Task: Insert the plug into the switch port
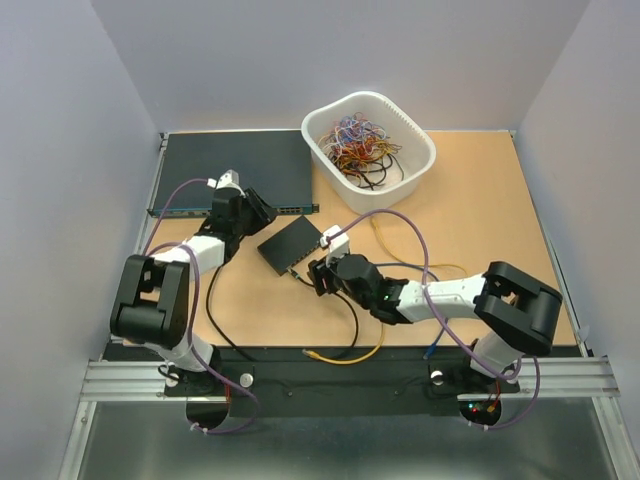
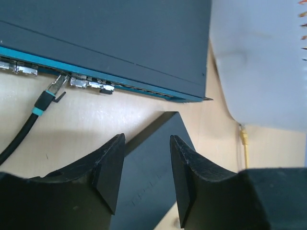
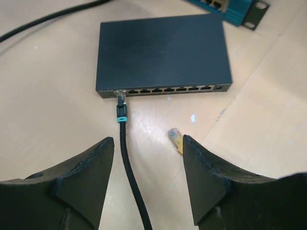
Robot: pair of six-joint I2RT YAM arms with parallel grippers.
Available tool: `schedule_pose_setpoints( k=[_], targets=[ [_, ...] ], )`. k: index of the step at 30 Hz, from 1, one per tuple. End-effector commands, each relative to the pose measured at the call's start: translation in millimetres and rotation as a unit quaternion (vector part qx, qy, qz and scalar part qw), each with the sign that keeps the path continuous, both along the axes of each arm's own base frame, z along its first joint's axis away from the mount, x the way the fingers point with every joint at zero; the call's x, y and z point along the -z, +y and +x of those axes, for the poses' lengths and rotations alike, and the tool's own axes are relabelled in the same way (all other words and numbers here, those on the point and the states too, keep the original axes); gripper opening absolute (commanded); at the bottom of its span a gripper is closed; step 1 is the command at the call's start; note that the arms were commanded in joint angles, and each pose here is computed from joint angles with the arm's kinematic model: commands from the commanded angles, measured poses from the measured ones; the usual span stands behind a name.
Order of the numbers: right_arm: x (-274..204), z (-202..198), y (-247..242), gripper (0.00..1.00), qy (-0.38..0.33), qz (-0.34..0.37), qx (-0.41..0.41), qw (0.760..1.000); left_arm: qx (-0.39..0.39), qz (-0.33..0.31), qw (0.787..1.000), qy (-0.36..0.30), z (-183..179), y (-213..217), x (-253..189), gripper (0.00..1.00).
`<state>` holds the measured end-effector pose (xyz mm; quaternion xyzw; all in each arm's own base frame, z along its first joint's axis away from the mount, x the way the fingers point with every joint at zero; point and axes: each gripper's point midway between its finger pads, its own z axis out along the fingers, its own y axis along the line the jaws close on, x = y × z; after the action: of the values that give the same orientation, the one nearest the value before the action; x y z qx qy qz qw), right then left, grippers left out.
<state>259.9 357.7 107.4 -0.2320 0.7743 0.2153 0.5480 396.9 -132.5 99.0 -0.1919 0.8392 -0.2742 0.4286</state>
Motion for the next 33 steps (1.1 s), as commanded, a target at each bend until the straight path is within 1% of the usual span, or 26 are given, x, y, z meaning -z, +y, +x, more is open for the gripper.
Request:
schedule_pose_setpoints(
  k=[1,7,10,11,18,21,22,23,24,26,27,28,29,33],
  targets=[
    [10,-4,19,0.65,0.021,-0.02,-0.039,0.999,-0.004,0.024,0.999,0.029,9,4,25,0.53],
    [26,-1,36,0.65,0.035,-0.039,-0.054,0.997,0.001,0.024,0.999,0.048,5,3,46,0.53],
    [29,2,41,0.65,0.035,-0.043,-0.056,0.997,0.002,0.023,0.998,0.059,0,3,54,0.53],
    [37,3,40,0.65,0.04,-0.053,-0.055,0.996,0.005,0.021,0.998,0.063,-3,2,58,0.53],
    [55,7,54,0.65,0.053,-0.07,-0.063,0.994,0.017,0.012,0.997,0.073,-17,-1,70,0.53],
    [58,9,55,0.62,0.054,-0.074,-0.058,0.994,0.023,0.008,0.997,0.075,-20,-3,73,0.53],
    [60,10,55,0.59,0.053,-0.077,-0.057,0.994,0.023,0.007,0.997,0.074,-20,-3,73,0.53],
    [60,11,55,0.53,0.054,-0.078,-0.055,0.994,0.024,0.006,0.997,0.075,-22,-3,74,0.53],
    [61,11,55,0.49,0.054,-0.08,-0.055,0.994,0.025,0.004,0.997,0.075,-22,-4,74,0.53],
    [65,12,54,0.34,0.053,-0.086,-0.053,0.994,0.026,-0.001,0.997,0.079,-24,-5,77,0.53],
    [64,13,54,0.34,0.053,-0.085,-0.053,0.994,0.026,0.0,0.996,0.081,-25,-5,78,0.53],
    [67,13,54,0.3,0.053,-0.089,-0.051,0.993,0.029,-0.003,0.996,0.083,-26,-6,79,0.53],
    [67,13,54,0.24,0.053,-0.089,-0.052,0.993,0.031,-0.01,0.996,0.085,-28,-8,80,0.53],
    [70,17,47,0.13,0.046,-0.099,-0.031,0.993,0.045,-0.031,0.993,0.1,-43,-14,90,0.53]
  ],
)
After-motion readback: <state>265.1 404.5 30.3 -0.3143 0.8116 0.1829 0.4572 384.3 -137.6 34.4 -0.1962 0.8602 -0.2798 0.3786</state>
